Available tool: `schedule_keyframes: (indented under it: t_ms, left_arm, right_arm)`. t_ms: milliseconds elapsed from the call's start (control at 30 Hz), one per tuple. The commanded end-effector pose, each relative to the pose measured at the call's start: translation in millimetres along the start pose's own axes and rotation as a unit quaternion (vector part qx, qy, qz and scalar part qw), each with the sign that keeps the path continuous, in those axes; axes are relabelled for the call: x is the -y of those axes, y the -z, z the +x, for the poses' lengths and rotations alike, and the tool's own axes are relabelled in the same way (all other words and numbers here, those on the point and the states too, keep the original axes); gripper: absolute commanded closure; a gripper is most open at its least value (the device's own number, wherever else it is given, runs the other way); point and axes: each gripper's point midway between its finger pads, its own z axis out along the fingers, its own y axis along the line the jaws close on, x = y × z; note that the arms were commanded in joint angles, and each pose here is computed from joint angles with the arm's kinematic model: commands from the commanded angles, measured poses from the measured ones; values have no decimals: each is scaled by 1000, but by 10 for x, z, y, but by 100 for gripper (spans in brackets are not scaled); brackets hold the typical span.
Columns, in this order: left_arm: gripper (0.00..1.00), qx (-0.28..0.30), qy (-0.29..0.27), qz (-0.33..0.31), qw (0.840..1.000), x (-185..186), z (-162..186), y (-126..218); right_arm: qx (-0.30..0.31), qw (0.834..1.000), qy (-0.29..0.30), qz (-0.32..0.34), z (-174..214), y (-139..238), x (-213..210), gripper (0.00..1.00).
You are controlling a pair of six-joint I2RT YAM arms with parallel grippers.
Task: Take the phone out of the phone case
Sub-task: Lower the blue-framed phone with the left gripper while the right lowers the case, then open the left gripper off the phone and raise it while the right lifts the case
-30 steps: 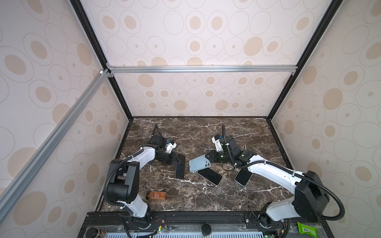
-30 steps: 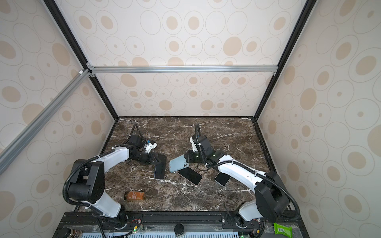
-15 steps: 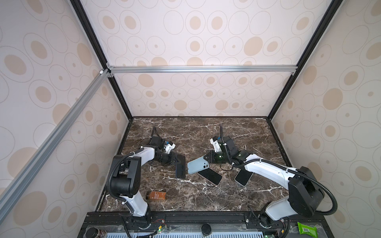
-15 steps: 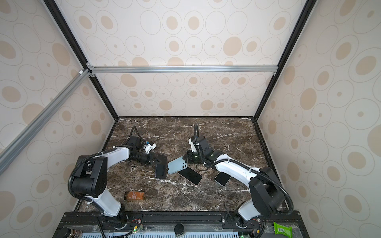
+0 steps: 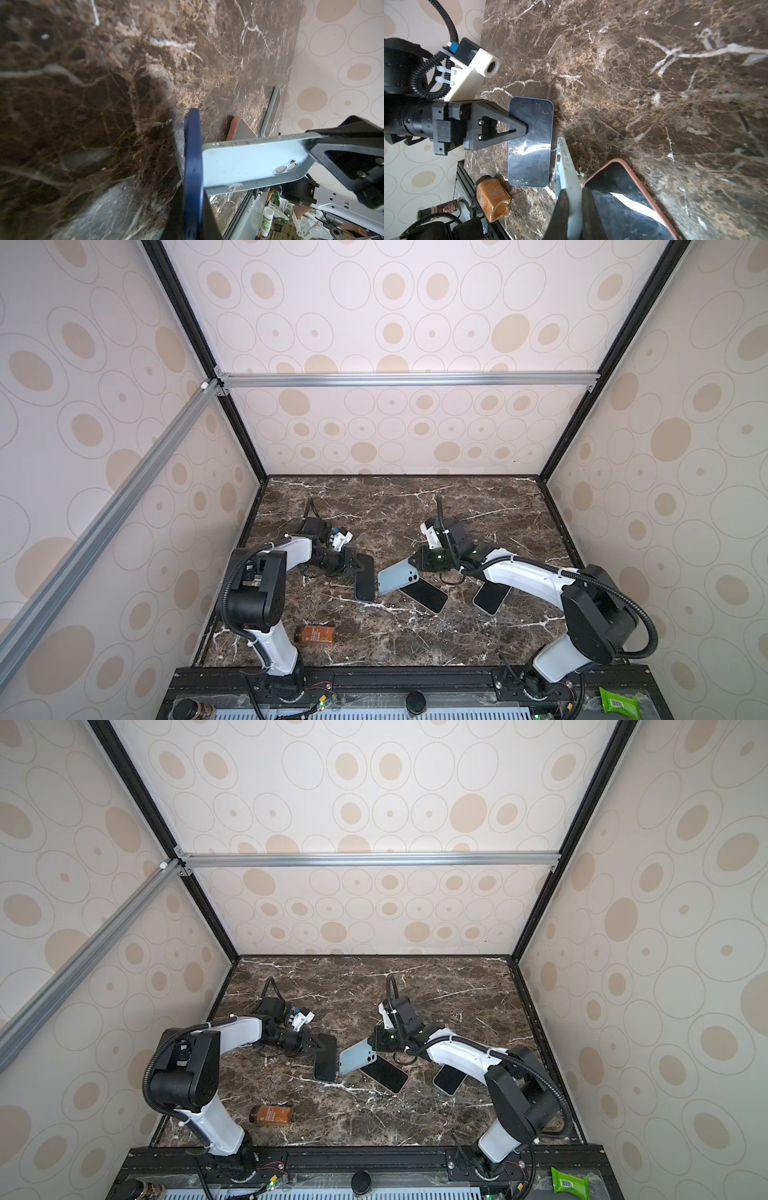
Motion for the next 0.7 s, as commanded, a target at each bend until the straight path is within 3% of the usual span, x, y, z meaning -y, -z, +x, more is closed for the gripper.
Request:
schedule_keyframes:
  t_ms: [0,400,667]
  left_arm:
    - [90,2,6,-4,1000,-99,-5,-25]
    - [66,-4,22,-15,1000,-250,14,-84]
    - [50,3,32,-60,998,-429,33,-53]
  right_arm:
    - [14,1000,-5,-16,-146,-10,-90,100]
    - [1,1000,-6,-18,-132,-97,-65,100]
    - [-2,1000,-3,-10,-129,-97,-43,100]
